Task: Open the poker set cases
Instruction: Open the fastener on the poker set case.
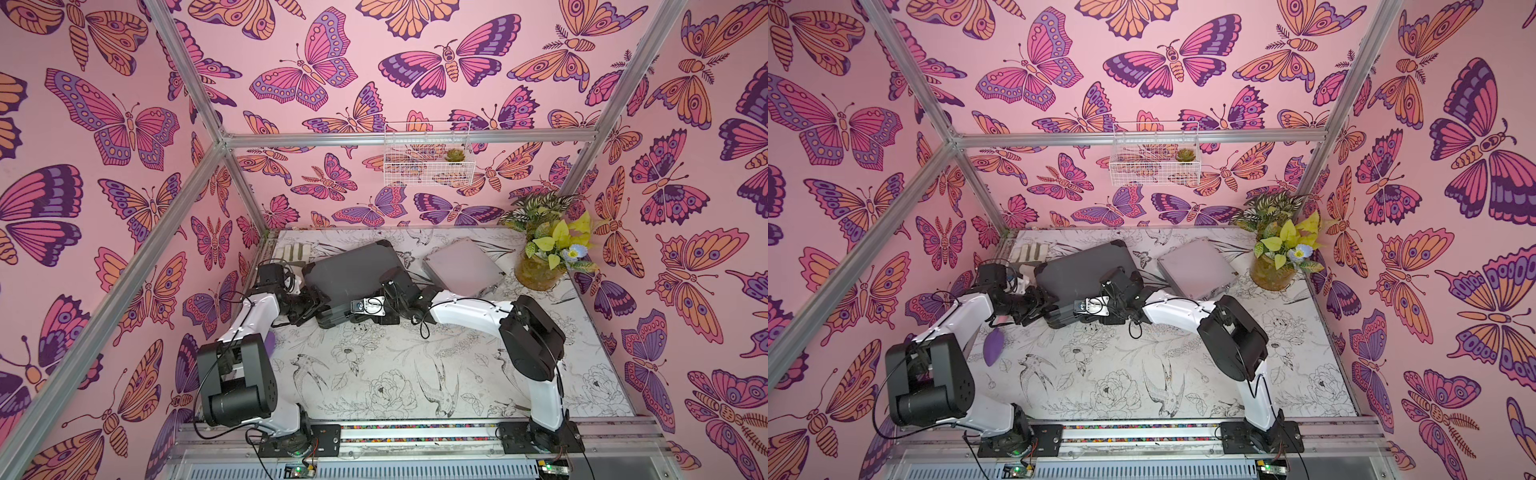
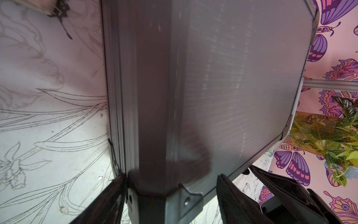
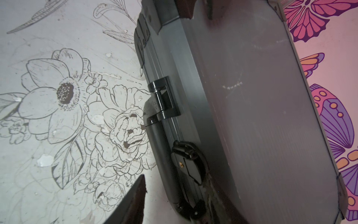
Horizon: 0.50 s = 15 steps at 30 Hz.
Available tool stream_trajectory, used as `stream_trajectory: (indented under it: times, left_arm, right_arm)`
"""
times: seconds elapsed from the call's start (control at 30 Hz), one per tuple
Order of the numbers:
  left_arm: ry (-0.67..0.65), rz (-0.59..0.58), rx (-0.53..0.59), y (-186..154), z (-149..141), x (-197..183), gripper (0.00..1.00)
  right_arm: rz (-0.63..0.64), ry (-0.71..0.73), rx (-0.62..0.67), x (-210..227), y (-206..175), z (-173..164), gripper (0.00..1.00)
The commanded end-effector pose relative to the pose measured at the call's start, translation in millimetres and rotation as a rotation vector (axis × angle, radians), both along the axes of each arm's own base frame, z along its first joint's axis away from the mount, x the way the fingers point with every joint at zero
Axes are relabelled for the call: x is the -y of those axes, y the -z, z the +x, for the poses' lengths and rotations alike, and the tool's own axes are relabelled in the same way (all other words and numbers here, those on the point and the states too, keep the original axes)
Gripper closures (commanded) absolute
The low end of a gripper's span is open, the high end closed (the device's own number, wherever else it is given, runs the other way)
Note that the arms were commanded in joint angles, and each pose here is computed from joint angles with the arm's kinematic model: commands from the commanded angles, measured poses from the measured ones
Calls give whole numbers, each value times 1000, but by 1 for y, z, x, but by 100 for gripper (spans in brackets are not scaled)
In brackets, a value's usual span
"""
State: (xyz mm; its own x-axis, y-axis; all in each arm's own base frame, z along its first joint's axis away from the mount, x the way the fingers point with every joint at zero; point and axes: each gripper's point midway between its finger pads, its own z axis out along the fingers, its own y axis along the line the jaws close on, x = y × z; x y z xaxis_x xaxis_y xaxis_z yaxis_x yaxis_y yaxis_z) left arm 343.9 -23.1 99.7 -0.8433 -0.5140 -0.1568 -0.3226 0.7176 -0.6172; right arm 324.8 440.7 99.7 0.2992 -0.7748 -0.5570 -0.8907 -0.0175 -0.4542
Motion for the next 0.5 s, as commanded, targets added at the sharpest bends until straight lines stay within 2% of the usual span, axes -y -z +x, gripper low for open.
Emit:
stream_trajectory:
  times: [0.0, 0.17, 0.47]
  left_arm:
    - [50, -81, 18, 0, 3, 16, 25]
    - [50, -85, 13, 1, 3, 16, 25]
    - [49, -88, 9, 2, 4, 16, 25]
  right_arm:
    - [-19, -14, -30, 1, 8, -6, 49]
    - [-33, -13, -27, 3, 12, -5, 47]
    - [-38, -48, -40, 1, 20, -11, 52]
